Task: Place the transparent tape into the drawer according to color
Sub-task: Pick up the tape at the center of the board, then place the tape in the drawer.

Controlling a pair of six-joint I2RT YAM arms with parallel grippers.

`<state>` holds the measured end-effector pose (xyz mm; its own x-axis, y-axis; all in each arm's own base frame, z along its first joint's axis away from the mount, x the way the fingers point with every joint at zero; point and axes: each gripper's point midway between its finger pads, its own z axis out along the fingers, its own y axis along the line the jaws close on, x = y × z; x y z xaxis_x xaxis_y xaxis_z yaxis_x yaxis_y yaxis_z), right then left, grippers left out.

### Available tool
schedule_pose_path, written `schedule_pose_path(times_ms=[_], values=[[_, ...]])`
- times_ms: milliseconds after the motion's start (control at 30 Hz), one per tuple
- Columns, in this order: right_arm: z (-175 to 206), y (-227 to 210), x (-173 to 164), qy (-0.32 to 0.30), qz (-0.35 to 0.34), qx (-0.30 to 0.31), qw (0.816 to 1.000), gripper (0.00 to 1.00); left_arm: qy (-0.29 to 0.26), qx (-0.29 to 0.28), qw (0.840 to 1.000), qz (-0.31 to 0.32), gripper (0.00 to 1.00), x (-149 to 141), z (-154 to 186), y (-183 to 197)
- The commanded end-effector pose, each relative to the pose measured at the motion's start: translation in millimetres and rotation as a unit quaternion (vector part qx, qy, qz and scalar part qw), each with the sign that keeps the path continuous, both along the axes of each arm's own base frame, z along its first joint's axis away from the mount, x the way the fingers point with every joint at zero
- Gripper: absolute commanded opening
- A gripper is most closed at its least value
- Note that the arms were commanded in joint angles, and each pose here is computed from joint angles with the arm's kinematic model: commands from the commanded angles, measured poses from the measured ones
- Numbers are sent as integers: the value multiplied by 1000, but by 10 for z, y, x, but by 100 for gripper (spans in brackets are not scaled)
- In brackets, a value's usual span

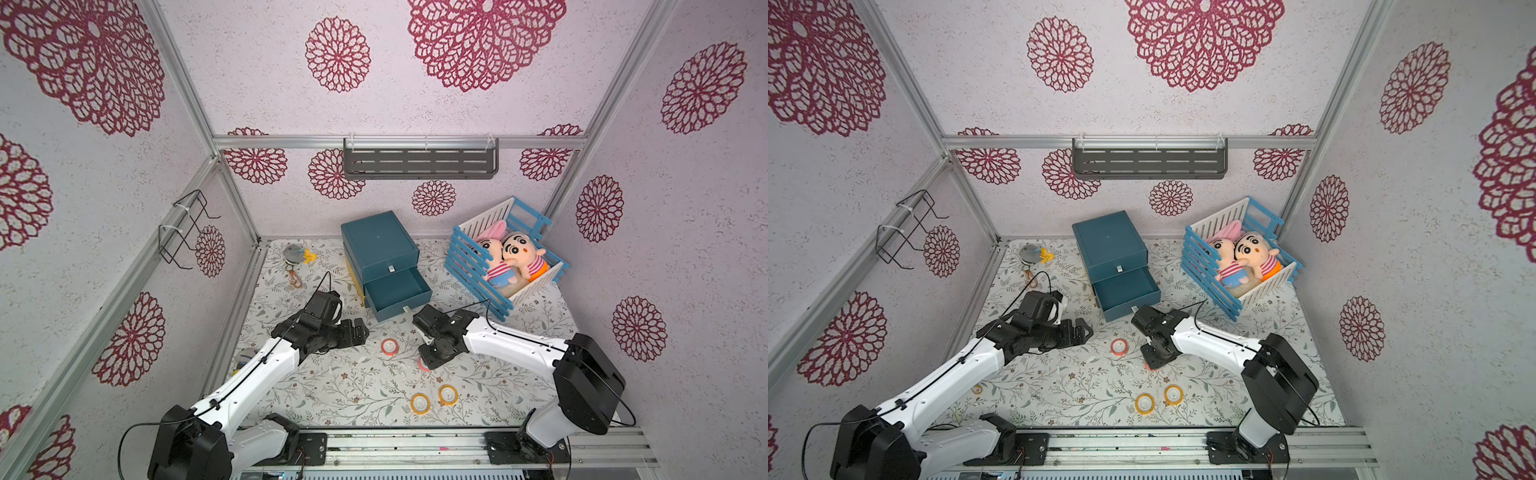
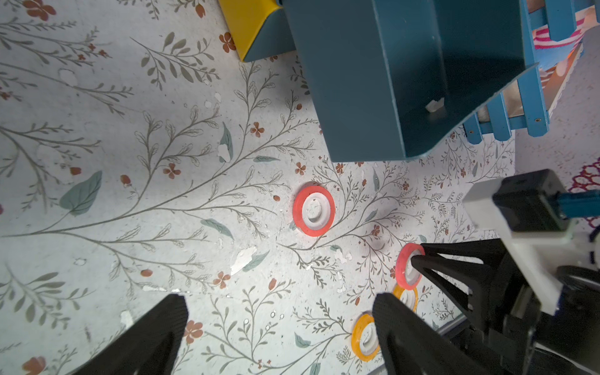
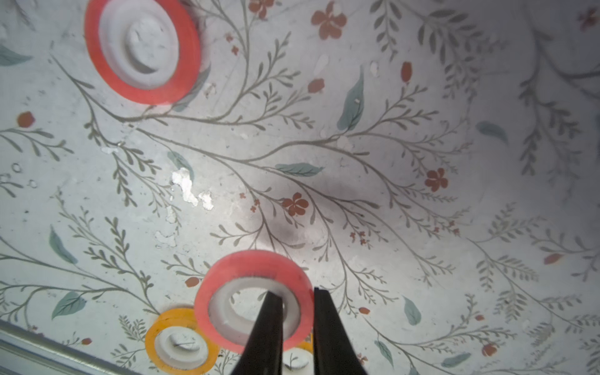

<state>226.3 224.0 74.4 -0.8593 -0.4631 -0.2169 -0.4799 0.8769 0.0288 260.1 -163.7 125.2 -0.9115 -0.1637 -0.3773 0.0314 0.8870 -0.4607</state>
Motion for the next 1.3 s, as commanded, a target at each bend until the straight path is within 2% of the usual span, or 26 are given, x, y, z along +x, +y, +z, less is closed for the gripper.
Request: schedule_pose_path(times_ms=[0,267,667,1033,1267], values=[[348,-8,143,-41,-1,14,999,0,-8,-6,1000,-6,97,41,60,-50],[777,11,422,-83,-11,27,996,0,-4,-9,1000,-11,97,60,27,-85],[1443,202,1181,-175,-40,80,981,0,-1,-13,1000,-14,97,38,-4,-100],[1431,386,1779,-201,-44,79,975,0,-2,-13,1000,-11,97,-24,4,-68],[1272,440,1914,-188,-38,70,979,0,7,-3,1000,-3,97,-56,-71,-32]])
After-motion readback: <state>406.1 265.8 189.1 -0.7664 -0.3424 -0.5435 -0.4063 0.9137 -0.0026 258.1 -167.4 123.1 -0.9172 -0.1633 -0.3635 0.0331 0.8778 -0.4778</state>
